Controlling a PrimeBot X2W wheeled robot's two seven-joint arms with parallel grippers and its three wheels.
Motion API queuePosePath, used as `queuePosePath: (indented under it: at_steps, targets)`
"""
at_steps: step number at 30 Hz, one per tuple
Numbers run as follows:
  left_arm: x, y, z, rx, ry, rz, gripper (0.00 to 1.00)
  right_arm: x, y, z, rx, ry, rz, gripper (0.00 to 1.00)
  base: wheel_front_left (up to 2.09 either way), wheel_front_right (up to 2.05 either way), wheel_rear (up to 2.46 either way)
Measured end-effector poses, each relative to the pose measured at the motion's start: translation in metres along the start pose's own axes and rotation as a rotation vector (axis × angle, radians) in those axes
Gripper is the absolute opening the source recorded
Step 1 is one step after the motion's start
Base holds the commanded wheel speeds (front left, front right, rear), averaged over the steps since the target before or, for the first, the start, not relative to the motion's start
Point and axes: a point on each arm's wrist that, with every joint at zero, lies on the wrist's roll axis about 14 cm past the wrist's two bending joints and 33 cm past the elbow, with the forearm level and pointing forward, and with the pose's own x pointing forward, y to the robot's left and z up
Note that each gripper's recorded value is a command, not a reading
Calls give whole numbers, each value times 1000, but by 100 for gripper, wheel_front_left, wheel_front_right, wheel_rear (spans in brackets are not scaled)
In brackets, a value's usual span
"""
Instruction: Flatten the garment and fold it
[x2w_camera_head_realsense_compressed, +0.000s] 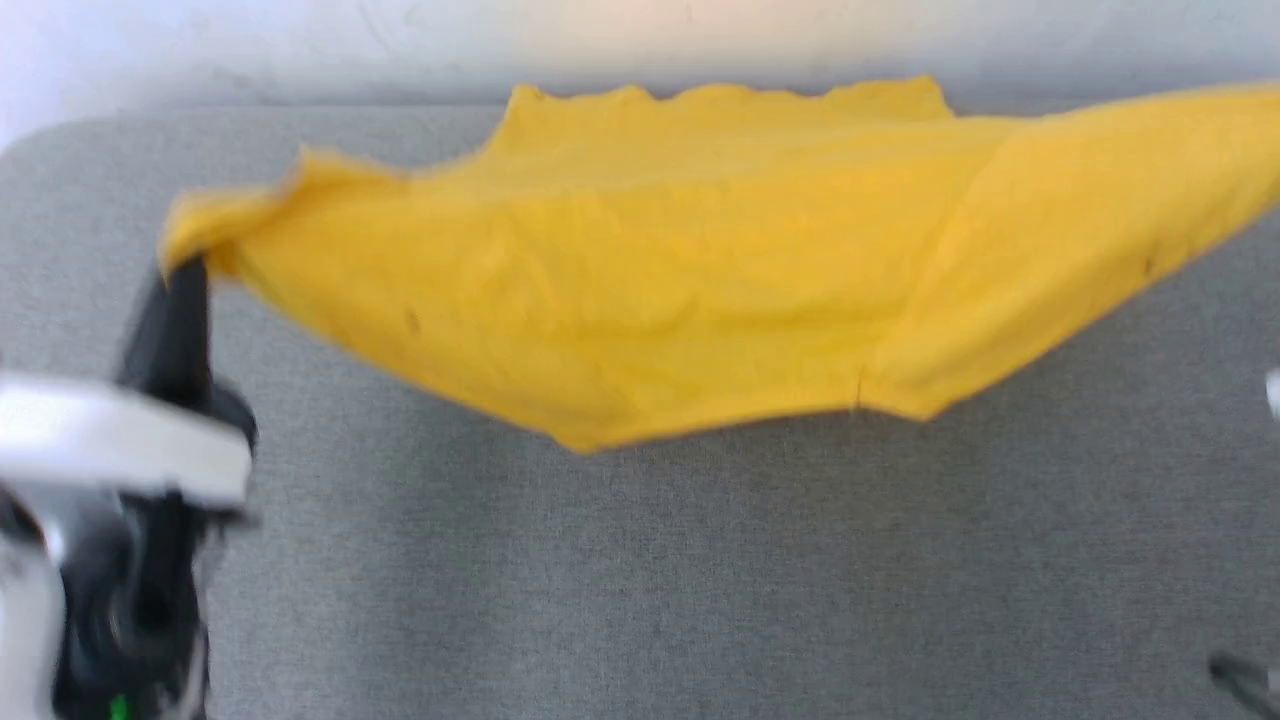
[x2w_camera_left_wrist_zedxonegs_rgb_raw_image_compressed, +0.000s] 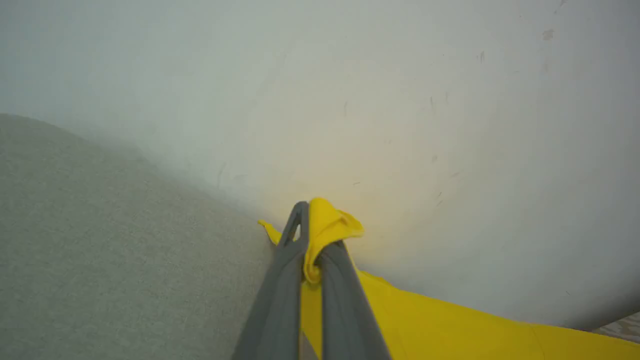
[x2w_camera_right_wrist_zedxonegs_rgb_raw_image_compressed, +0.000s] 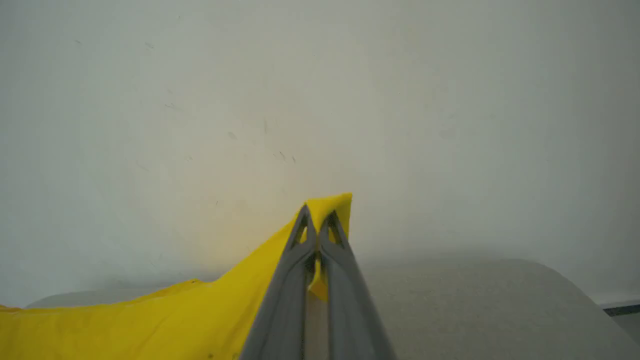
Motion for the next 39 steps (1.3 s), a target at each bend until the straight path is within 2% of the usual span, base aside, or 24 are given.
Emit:
queuePosePath:
  at_steps: [3,5,6,9,15,19,26,27,32,33,39]
  targets:
    - [-24,7,-13,-19,44,24,0,-21,-10,-5,9,25,-26,0,0,0,0]
    - [-59,16,-30,-30,103,50,0,-50,-28,-15,75,52,-67,0,0,0,0]
    - [-59,16,-30,-30,103,50,0,-50,-28,-15,75,52,-67,0,0,0,0]
    - [-98,30,-36,-77,119,99,0,-86,-49,-27,137,74,-123,0,0,0,0]
    - [-142,54,-36,-68,146,161,0,-124,-67,-42,184,103,-181,0,0,0,0]
    - [-162,61,-45,-96,177,183,0,-146,-77,-67,214,183,-222,0,0,0,0]
    - [-173,65,-75,-125,243,206,0,-175,-80,-129,203,404,-266,0,0,0,0]
    - [-173,65,-75,-125,243,206,0,-175,-80,-129,203,404,-266,0,0,0,0]
    - [-162,59,-88,-96,280,186,0,-192,-77,-181,163,586,-279,0,0,0,0]
    - [-157,55,-91,-88,286,179,0,-198,-74,-202,147,661,-276,0,0,0,0]
    - [-147,48,-97,-49,318,152,0,-201,-68,-239,101,763,-259,0,0,0,0]
